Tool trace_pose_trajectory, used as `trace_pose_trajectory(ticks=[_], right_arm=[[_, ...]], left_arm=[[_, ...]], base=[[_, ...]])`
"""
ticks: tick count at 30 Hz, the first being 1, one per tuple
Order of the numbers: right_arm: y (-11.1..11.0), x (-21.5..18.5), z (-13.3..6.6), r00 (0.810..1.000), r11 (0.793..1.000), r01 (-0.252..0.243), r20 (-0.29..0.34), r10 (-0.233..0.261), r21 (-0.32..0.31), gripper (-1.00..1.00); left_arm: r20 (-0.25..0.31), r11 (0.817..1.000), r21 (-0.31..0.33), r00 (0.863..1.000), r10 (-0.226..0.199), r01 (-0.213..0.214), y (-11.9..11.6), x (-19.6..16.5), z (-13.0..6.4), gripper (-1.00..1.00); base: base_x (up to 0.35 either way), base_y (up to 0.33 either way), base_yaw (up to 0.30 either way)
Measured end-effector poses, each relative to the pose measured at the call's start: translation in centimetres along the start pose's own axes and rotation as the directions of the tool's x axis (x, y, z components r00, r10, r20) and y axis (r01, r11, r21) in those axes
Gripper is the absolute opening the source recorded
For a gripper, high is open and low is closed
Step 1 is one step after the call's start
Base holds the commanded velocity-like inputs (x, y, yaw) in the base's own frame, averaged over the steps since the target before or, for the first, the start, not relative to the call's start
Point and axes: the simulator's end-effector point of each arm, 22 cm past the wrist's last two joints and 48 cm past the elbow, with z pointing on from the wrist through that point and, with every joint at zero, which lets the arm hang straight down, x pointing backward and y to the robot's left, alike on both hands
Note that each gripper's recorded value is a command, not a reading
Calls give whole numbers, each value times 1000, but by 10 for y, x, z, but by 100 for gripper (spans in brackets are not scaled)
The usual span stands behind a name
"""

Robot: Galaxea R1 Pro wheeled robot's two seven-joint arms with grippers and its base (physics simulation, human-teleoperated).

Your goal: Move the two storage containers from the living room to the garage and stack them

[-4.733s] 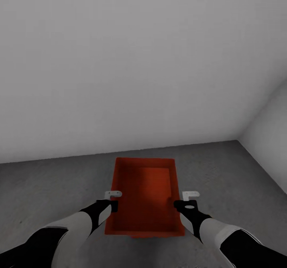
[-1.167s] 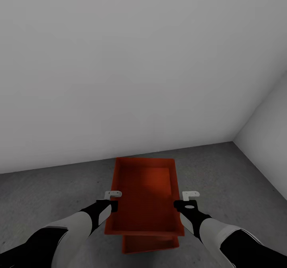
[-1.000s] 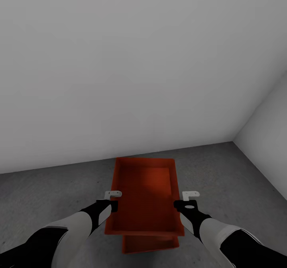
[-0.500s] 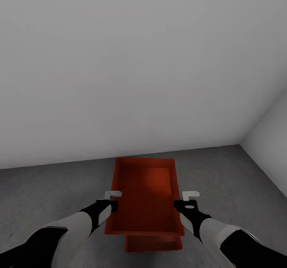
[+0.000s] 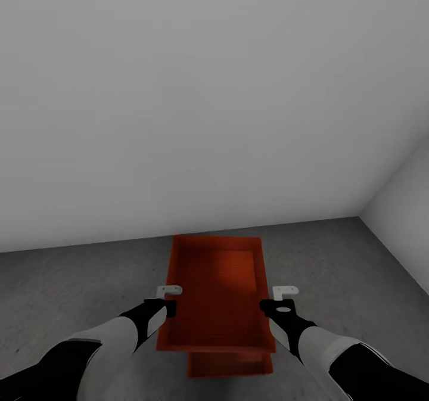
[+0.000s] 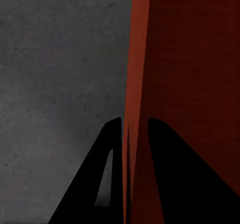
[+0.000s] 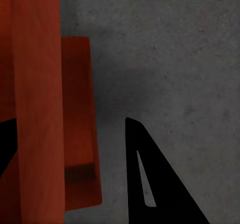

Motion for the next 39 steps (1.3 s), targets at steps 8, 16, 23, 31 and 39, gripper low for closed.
trace_pose_trajectory(ticks=[8, 16, 23, 31, 39], right_arm=[[0, 0, 0, 1000, 1000, 0, 0, 0, 1, -100], [-1, 0, 0, 1000, 1000, 1, 0, -1, 1, -100], [0, 0, 0, 1000, 1000, 1, 1, -1, -1, -100], [-1, 0, 0, 1000, 1000, 1, 0, -1, 1, -100], [-1, 0, 0, 1000, 1000, 1, 0, -1, 1, -100]], left_arm=[[1, 1000, 0, 1000, 1, -1, 0, 0, 0, -100], [3, 1000, -1, 1000, 2, -2, -1, -1, 0, -100], [3, 1000, 1, 1000, 2, -2, 0, -1, 0, -100], [3, 1000, -1, 1000, 2, -2, -1, -1, 0, -100], [2, 1000, -1, 1000, 1, -1, -1, -1, 0, -100]], base=[[0, -192, 0], [0, -24, 0], [0, -118, 0], [0, -28, 0], [0, 0, 0]])
